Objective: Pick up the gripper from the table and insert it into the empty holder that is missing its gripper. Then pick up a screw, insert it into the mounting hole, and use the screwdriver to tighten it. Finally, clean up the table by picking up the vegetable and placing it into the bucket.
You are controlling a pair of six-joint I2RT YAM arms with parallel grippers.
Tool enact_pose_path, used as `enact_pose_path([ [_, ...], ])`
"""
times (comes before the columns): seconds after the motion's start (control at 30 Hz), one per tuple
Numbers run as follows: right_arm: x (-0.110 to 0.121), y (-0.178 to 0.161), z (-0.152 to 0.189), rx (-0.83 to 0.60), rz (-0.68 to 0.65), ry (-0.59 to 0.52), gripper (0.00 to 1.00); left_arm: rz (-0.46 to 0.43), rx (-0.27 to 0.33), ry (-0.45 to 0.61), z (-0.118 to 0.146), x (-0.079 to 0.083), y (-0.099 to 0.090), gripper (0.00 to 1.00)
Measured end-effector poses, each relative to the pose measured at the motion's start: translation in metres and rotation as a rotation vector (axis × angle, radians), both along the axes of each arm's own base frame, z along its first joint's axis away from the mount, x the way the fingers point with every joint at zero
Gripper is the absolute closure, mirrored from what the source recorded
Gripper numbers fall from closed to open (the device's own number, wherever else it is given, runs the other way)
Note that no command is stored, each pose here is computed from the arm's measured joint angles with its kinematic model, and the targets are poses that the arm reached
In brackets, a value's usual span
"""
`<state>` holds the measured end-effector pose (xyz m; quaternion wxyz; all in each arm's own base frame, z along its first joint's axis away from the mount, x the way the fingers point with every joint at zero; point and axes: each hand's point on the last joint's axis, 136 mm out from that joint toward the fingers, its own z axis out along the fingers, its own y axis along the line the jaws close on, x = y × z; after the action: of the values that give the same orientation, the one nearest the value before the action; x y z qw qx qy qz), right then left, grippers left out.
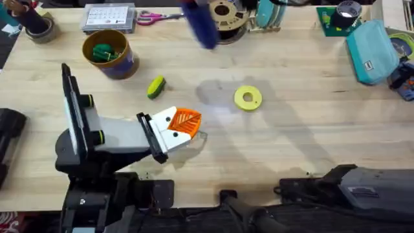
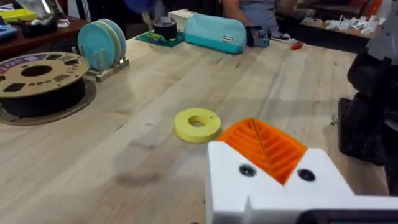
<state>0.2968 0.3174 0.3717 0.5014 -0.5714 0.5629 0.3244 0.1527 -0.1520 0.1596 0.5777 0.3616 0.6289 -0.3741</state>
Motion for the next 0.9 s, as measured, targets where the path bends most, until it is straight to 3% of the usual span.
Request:
enact_pose_path([
  [0.17,0.043,-0.048,-0.054,-0.385,-0.201,-0.239,0.976,0.000,0.000,0.000,0.000,0.000,0.000,0.987],
  [0.27,0.061,-0.089,-0.077,-0.572,-0.281,-0.276,0.976,0.000,0.000,0.000,0.000,0.000,0.000,0.987],
  [0.37,0.071,-0.130,-0.104,-0.714,-0.326,-0.214,0.976,0.000,0.000,0.000,0.000,0.000,0.000,0.987],
  [0.57,0.095,-0.201,-0.178,-0.917,-0.382,0.016,0.976,0.008,0.001,-0.001,0.000,0.001,0.001,0.987],
  [0.73,0.111,-0.232,-0.223,-0.994,-0.387,0.120,0.976,0.016,0.002,-0.002,0.000,0.003,0.001,0.987],
  [0.9,0.117,-0.250,-0.256,-1.057,-0.354,0.157,0.976,0.023,0.003,-0.004,0.000,0.004,0.002,0.987],
])
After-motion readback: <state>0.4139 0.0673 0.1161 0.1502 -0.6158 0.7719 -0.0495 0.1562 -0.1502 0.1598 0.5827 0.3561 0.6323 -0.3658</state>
